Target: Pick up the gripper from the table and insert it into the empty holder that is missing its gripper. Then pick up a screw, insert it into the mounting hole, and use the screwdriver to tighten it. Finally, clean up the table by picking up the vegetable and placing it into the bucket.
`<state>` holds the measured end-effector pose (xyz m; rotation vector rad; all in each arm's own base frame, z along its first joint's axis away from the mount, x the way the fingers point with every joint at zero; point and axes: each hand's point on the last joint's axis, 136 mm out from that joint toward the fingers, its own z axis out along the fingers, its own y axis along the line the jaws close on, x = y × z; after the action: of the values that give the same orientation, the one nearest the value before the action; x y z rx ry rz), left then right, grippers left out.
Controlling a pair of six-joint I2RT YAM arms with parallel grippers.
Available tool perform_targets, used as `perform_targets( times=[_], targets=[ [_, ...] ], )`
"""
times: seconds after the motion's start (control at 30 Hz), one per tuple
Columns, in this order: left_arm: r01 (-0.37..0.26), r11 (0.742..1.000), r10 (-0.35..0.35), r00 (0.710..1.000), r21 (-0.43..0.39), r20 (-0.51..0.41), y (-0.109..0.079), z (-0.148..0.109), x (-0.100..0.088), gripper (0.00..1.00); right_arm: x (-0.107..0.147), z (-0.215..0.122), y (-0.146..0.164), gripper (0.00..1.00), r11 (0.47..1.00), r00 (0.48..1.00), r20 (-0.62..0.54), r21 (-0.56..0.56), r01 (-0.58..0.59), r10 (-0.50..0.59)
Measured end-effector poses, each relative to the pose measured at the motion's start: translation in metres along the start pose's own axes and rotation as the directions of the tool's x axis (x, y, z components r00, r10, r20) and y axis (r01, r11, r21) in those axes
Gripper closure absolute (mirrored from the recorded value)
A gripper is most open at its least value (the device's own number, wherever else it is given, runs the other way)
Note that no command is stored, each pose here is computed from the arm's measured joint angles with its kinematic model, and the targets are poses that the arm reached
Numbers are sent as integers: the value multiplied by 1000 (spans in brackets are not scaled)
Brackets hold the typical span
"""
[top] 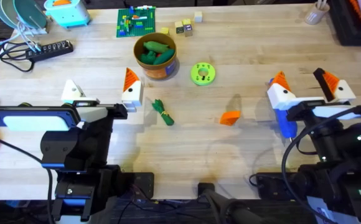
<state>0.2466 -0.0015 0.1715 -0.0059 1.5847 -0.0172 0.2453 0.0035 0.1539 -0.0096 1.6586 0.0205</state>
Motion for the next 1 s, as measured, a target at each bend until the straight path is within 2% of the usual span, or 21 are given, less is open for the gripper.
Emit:
perform_targets(
  times=[0.47, 0.6, 0.73, 0.87, 1.0],
  targets=[
    [1, 1000, -1, 1000, 2, 1, 0, 0, 0, 8, 2, 0, 0, 23, 1000, 1000, -11, 0, -14, 14],
    [1, 1000, -1, 999, 1, -46, 0, -4, 0, 8, 2, -3, 0, 19, 998, 998, -40, 2, -55, 55],
    [2, 1000, -3, 994, -7, -110, 0, -18, -27, 7, 1, -13, 1, 19, 998, 988, -137, 4, -69, 69],
    [-1, 1000, -3, 983, -21, -185, 2, -30, -62, 7, -20, -26, 2, 19, 997, 973, -219, 9, -71, 72],
    [10, 999, -21, 948, -37, -318, 3, -32, -78, 6, -43, -39, 3, 19, 997, 944, -321, 14, -73, 74]
  ],
)
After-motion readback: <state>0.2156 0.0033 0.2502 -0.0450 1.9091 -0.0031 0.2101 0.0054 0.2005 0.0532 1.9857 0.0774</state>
